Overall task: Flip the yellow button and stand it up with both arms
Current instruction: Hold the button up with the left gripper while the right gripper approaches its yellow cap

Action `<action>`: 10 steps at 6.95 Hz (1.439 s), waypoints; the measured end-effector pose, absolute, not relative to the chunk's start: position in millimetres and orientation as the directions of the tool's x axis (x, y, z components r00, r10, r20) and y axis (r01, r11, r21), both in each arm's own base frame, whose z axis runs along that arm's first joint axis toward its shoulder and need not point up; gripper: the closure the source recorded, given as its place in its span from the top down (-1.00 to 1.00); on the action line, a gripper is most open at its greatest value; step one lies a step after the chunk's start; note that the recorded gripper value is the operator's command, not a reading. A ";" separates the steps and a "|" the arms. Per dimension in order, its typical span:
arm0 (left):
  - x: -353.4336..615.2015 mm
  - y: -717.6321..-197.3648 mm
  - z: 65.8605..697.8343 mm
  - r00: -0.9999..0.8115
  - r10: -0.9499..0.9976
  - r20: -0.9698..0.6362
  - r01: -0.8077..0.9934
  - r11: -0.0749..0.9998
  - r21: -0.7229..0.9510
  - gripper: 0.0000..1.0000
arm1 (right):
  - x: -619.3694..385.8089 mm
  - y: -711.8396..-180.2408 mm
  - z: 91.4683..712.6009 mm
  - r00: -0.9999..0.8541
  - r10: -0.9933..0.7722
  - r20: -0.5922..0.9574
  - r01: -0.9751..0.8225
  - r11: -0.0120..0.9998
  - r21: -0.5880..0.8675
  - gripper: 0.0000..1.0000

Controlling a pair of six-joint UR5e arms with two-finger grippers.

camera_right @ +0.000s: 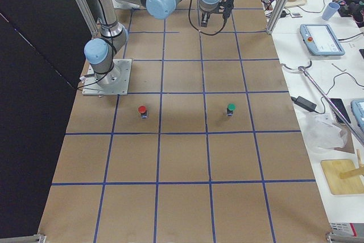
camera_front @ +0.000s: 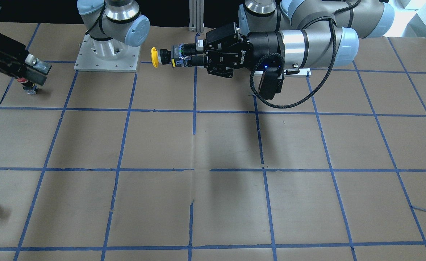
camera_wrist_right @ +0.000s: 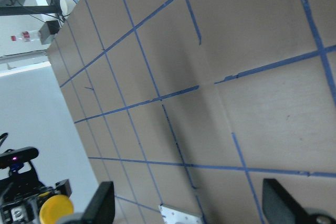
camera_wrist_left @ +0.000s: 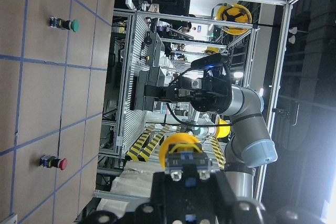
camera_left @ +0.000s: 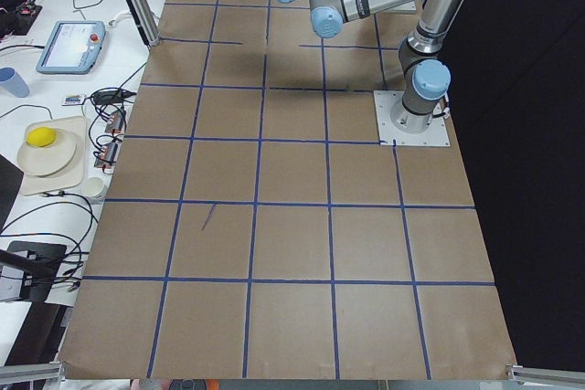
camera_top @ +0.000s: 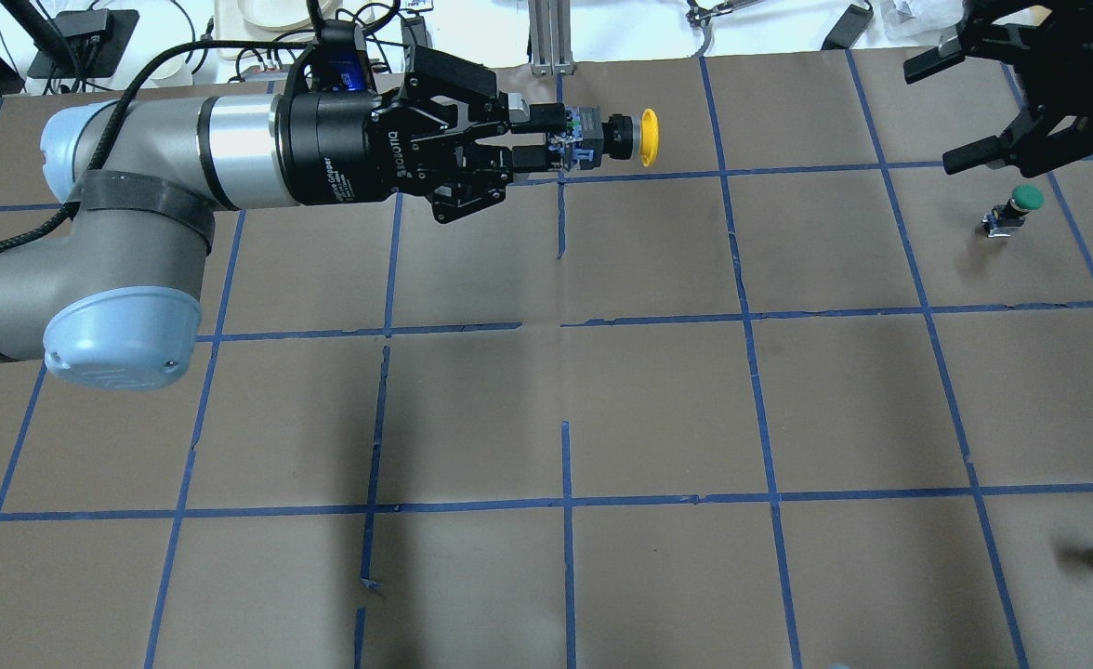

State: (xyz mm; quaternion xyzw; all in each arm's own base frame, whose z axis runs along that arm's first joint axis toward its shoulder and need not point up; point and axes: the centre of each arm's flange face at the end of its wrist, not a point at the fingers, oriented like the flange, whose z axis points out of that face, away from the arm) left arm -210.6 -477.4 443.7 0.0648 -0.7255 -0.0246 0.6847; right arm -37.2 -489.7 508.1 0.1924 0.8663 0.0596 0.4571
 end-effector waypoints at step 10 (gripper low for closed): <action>-209.1 -477.8 454.4 -0.056 -0.108 0.993 -0.064 0.992 0.104 -1.00 | 90.8 -509.8 481.1 -0.226 0.331 -0.916 0.089 0.944 0.319 0.96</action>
